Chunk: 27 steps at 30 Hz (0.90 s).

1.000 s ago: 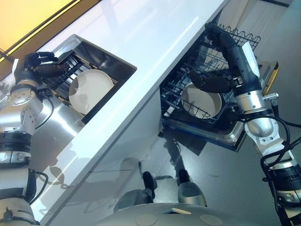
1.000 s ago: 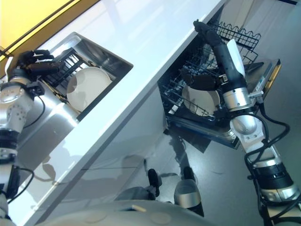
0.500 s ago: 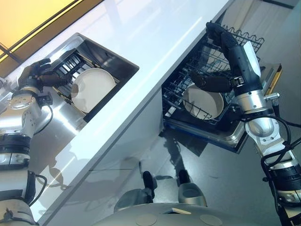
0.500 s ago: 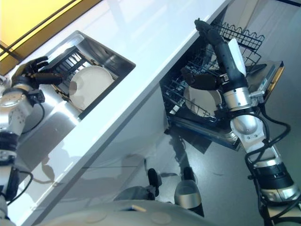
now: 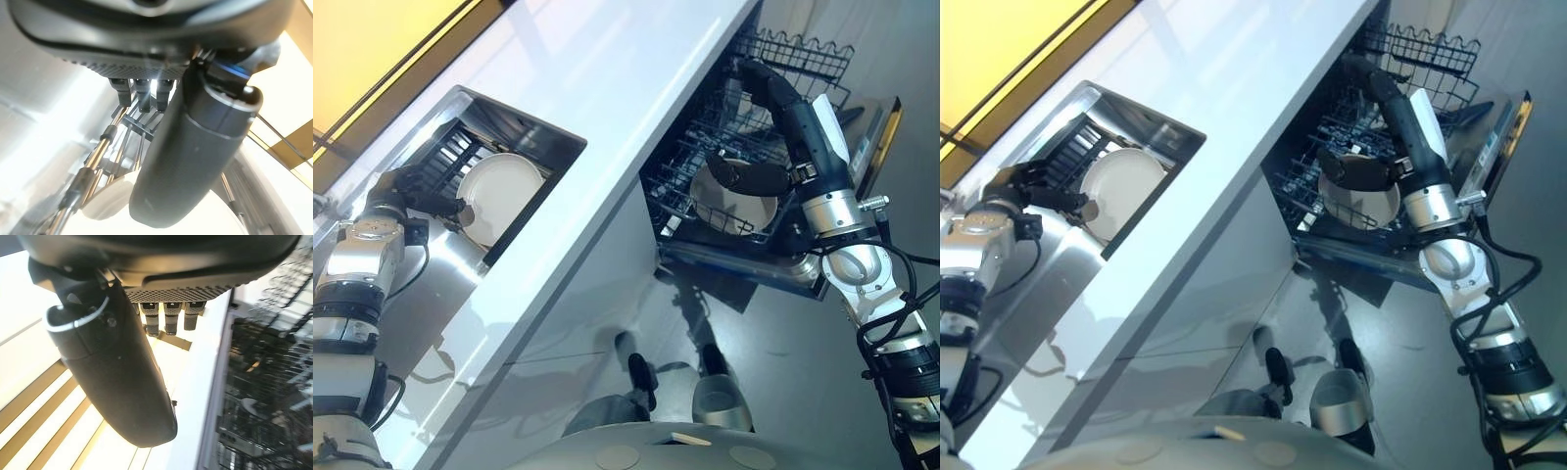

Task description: Pick up plates and place into dishwasher.

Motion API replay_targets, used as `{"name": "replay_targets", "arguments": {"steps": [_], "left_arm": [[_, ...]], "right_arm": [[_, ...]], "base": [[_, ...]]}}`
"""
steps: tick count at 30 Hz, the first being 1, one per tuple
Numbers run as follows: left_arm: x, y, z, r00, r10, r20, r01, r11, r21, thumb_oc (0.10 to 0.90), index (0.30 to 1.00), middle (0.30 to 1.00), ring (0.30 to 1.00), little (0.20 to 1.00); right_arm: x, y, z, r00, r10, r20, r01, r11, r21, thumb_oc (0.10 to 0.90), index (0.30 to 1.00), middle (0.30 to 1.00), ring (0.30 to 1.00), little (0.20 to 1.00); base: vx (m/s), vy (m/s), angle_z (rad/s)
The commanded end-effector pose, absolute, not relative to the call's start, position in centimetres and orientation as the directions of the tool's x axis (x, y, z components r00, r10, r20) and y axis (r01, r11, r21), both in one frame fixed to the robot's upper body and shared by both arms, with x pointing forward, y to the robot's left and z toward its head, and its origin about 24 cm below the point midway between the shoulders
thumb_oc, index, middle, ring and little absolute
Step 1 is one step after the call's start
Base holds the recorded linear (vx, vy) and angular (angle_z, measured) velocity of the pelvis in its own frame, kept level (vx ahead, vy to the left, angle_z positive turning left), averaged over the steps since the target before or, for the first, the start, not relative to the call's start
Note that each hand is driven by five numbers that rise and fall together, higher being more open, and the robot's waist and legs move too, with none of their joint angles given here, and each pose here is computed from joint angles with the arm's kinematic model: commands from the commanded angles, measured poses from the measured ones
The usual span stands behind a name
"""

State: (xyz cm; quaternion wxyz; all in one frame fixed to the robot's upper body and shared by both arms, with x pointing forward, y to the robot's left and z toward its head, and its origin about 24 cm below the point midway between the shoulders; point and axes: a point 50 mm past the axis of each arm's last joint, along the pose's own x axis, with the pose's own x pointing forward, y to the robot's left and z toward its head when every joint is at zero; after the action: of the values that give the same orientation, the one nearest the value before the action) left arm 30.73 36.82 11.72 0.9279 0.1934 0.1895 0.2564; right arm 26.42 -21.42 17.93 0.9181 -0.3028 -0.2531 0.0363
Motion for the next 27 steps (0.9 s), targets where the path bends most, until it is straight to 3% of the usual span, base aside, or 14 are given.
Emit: {"name": "replay_targets", "arguments": {"steps": [1,8,17,23,27], "left_arm": [[32.5,37.9,21.4,0.776,0.625,0.085,-0.599,0.689,0.408,0.8,0.9,0.9,0.9,0.9],[33.5,37.0,23.5,0.778,0.621,0.094,-0.599,0.689,0.408,0.8,0.9,0.9,0.9,0.9],[34.7,35.4,21.5,0.827,0.563,-0.007,-0.506,0.748,0.431,0.8,0.9,0.9,0.9,0.9],[34.7,35.1,18.8,0.823,0.55,-0.144,-0.435,0.772,0.464,0.8,0.9,0.9,0.9,0.9],[33.6,36.1,15.5,0.771,0.569,-0.285,-0.402,0.783,0.476,0.8,0.9,0.9,0.9,0.9]], "right_arm": [[25.1,-20.1,22.4,0.725,0.343,0.598,0.116,0.794,-0.597,0.8,0.9,0.9,0.9,0.9],[25.0,-20.0,22.1,0.729,0.356,0.585,0.104,0.787,-0.608,0.8,0.9,0.9,0.9,0.9],[25.1,-19.8,22.6,0.724,0.363,0.587,0.111,0.778,-0.618,0.8,0.9,0.9,0.9,0.9],[25.1,-19.7,23.1,0.716,0.365,0.595,0.127,0.77,-0.625,0.8,0.9,0.9,0.9,0.9],[25.1,-20.0,23.3,0.718,0.359,0.596,0.139,0.765,-0.629,0.8,0.9,0.9,0.9,0.9]], "base": [[0.07,0.04,-0.11],[0.04,0.015,-0.11],[0.01,0.009,-0.08],[0.0,0.0,0.0],[0.0,0.0,0.0]]}}
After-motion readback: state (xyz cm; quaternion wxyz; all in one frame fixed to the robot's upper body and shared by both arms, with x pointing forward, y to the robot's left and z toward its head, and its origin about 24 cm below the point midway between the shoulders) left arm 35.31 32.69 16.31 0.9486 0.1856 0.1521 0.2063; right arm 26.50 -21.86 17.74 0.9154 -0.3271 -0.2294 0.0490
